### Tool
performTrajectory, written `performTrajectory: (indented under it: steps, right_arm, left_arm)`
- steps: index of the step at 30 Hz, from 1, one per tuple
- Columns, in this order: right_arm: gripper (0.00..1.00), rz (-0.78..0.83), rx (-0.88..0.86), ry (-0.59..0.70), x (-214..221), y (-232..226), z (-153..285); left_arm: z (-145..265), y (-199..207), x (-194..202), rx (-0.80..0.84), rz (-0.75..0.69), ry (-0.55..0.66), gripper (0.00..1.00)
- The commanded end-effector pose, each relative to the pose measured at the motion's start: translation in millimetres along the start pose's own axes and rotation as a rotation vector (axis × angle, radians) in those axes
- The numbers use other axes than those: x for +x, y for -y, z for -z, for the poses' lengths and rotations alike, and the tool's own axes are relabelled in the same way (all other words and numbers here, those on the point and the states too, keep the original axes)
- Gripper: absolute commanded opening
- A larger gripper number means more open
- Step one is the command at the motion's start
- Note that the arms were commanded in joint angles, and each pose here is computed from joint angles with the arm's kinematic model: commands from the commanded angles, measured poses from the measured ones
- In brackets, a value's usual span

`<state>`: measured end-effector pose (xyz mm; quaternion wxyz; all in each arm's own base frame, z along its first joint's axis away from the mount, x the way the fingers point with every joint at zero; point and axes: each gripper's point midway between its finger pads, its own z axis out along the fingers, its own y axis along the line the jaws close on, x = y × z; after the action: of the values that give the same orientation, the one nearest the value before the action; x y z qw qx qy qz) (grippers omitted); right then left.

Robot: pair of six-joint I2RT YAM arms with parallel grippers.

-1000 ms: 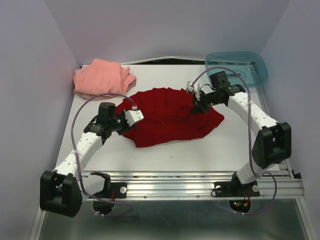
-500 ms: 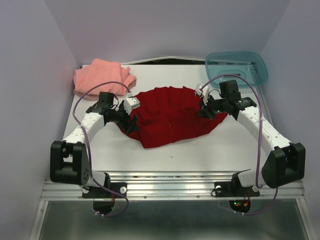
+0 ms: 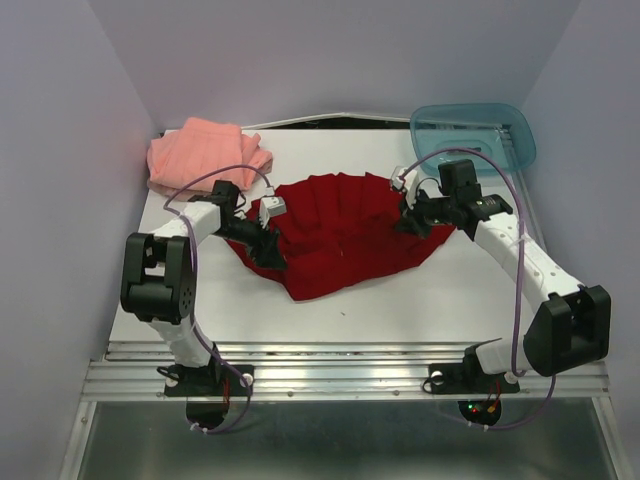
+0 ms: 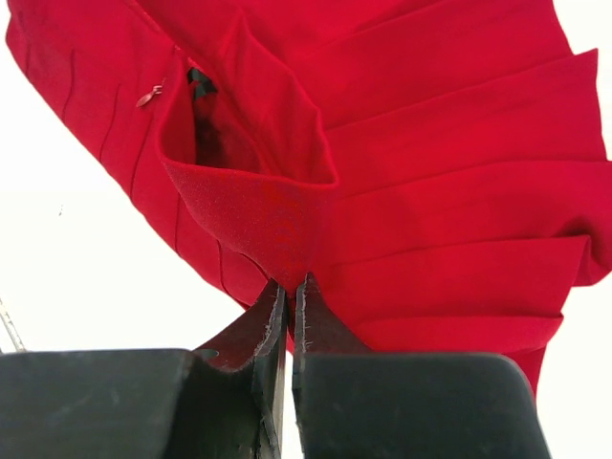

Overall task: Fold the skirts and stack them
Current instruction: Flatten the skirt out

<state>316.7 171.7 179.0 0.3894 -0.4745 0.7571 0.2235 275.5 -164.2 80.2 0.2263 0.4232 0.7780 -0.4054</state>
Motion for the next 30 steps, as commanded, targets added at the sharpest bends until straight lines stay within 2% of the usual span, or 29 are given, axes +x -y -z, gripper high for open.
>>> performTrajectory:
  steps: [1,3,6,13,14,16,17,18,20,21,22,23,25,26,30]
  right_arm:
    - [0.01,0.040,0.078,0.055,-24.6,15.6,9.8]
    - [0.01,0.034,0.081,0.054,-25.5,16.3,10.2]
    - [0.01,0.036,0.079,0.059,-26.7,16.4,9.9]
    - [0.01,0.034,0.086,0.066,-31.0,17.5,12.4]
    - [0.01,0.033,0.086,0.068,-31.5,17.1,12.8]
    - [0.01,0.026,0.087,0.076,-34.9,16.7,14.4]
    - [0.01,0.025,0.084,0.081,-36.8,16.3,15.0]
    - [0.01,0.019,0.083,0.082,-37.2,15.8,15.2]
    - [0.01,0.020,0.088,0.085,-38.6,16.0,16.7]
    - [0.01,0.021,0.092,0.086,-39.4,16.1,18.0]
    - [0.01,0.016,0.108,0.086,-40.3,17.4,20.4]
    - [0.01,0.013,0.116,0.086,-40.6,18.4,21.5]
    - [0.01,0.006,0.137,0.085,-42.1,20.1,25.0]
    - [0.01,0.006,0.161,0.088,-44.8,23.0,28.9]
    - [0.01,-0.019,0.226,0.121,-56.6,33.9,44.8]
  left_arm:
    - [2.6,20.3,-10.8,0.123,-0.012,0.041,0.79]
    - [2.2,24.1,-10.4,0.168,-0.058,0.044,0.79]
    - [5.1,33.1,-2.9,0.201,-0.052,0.013,0.81]
    - [8.8,38.6,-6.5,0.168,-0.119,0.025,0.85]
    - [8.4,38.1,-6.9,0.164,-0.120,0.025,0.89]
    - [6.7,30.3,-14.8,0.130,-0.144,0.053,0.89]
    - [4.2,30.2,-14.4,0.121,-0.101,0.051,0.89]
    - [2.8,25.5,-21.7,0.096,-0.141,0.070,0.89]
    - [-0.8,23.7,-25.8,0.061,-0.091,0.085,0.86]
    - [-0.4,21.4,-30.1,0.039,-0.084,0.105,0.83]
    - [1.8,12.7,-38.8,-0.021,-0.133,0.141,0.73]
    - [3.1,10.7,-42.9,-0.051,-0.090,0.161,0.67]
    - [15.3,0.7,-62.0,-0.151,-0.151,0.228,0.50]
    - [17.4,-3.6,-57.5,-0.184,-0.132,0.233,0.35]
    - [41.1,-12.0,-71.0,-0.267,-0.166,0.259,0.00]
